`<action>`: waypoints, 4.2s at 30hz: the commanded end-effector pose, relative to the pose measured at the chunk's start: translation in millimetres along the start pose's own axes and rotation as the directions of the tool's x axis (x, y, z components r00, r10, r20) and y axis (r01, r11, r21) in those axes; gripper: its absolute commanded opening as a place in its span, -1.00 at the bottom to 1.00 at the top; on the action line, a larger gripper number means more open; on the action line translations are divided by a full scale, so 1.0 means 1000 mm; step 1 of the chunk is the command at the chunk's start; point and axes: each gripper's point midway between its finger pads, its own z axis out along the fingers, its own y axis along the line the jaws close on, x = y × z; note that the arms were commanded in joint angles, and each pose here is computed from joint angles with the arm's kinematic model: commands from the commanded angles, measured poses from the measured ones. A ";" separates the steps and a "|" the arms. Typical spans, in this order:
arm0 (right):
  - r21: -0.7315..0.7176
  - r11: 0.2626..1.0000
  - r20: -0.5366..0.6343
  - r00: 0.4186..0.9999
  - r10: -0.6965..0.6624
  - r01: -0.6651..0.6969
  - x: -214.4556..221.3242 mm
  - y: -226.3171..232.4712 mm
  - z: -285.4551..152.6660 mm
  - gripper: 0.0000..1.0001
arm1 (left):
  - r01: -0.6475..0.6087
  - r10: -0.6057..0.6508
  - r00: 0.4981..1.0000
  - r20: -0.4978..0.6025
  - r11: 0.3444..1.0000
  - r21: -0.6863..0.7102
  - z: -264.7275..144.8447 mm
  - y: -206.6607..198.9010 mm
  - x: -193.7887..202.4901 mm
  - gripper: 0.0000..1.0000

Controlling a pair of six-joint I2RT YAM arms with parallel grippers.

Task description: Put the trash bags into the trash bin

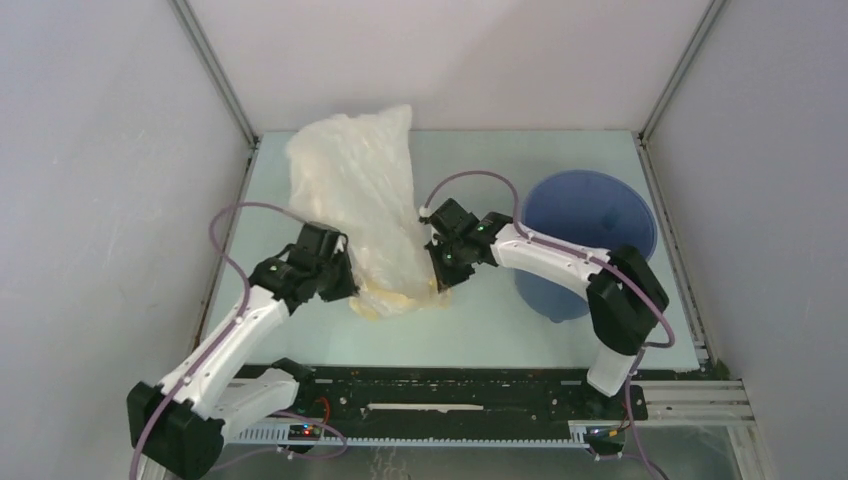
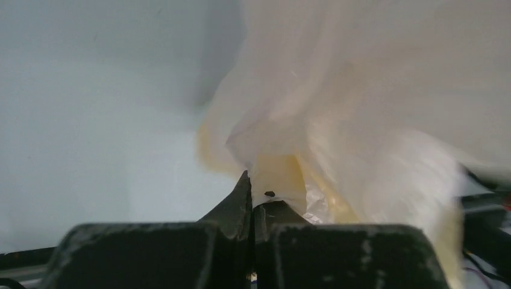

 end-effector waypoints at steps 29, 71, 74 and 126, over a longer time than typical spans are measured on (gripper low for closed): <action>-0.322 0.933 0.338 0.900 0.275 -0.164 -0.127 0.032 -0.185 -1.00 | 0.231 -0.370 0.910 0.189 0.829 0.508 -0.136 -0.096 -0.106 -1.00; 0.447 0.857 0.257 0.955 0.150 -0.255 -0.029 -0.084 -0.247 0.63 | 0.246 -0.395 0.829 0.396 0.893 0.376 -0.170 -0.058 -0.167 -1.00; 0.471 0.855 0.220 0.967 0.125 -0.217 -0.033 -0.086 -0.229 0.52 | 0.235 -0.389 0.826 0.407 0.895 0.379 -0.175 -0.058 -0.166 -1.00; 0.078 0.939 0.443 0.832 -0.334 0.335 -0.117 0.099 -0.234 0.87 | 0.234 -0.447 0.774 0.449 0.860 0.453 -0.249 -0.056 -0.141 -1.00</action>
